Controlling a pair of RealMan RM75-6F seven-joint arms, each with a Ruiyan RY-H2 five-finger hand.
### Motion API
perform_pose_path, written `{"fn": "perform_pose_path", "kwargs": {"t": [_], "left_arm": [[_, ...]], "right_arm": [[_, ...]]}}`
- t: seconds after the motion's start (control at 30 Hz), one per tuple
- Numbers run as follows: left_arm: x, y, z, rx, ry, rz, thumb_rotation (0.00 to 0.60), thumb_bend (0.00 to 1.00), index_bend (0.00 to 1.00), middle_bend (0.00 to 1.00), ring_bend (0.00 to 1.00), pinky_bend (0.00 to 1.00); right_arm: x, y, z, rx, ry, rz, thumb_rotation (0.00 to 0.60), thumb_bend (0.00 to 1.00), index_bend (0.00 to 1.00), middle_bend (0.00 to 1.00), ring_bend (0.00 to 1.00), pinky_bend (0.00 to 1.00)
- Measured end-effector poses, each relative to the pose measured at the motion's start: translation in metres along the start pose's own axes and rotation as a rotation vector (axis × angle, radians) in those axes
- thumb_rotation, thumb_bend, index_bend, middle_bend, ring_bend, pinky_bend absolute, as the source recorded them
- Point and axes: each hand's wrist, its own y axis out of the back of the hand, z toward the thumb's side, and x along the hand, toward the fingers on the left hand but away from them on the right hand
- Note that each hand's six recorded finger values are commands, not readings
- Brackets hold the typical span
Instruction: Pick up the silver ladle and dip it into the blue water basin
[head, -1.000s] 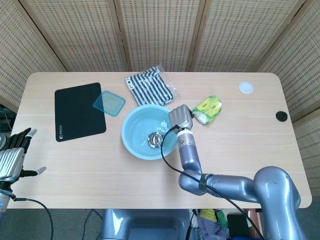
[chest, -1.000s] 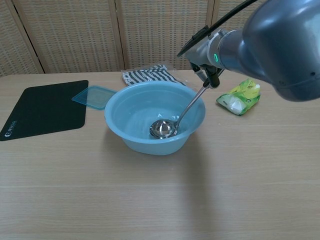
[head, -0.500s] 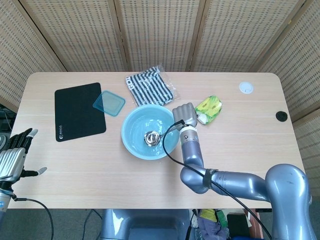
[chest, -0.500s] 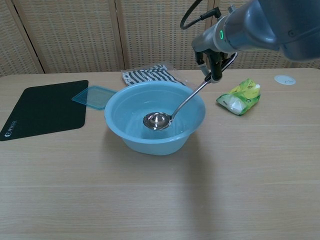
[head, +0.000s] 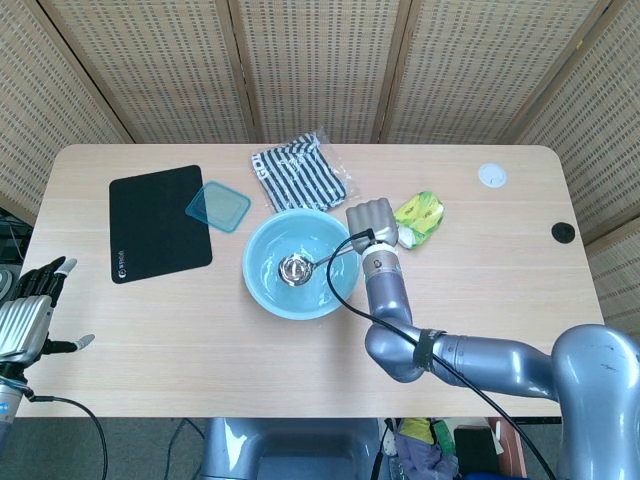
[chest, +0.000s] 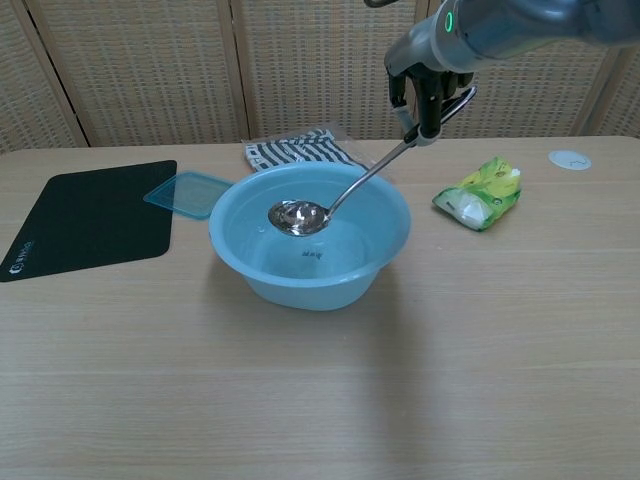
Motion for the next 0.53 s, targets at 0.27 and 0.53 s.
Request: {"fn": "perform_pose_path", "kwargs": {"t": [0.27,0.53], "left_arm": [[0.001,0.0,-0.001,0.002,0.003,-0.001,0.6,0.0,0.0,0.0,0.0,0.0],[0.001,-0.001,0.0,0.003,0.003,-0.002,0.6,0.0,0.0,0.0,0.0,0.0]], "right_arm": [[0.003,0.011,-0.004,-0.014,-0.014,-0.006,0.6,0.86,0.87,0.99,0.99,1.0],[0.003,0.015,-0.006,-0.02,-0.024,-0.006,0.6,0.86,0.87,0.99,0.99,1.0]]}}
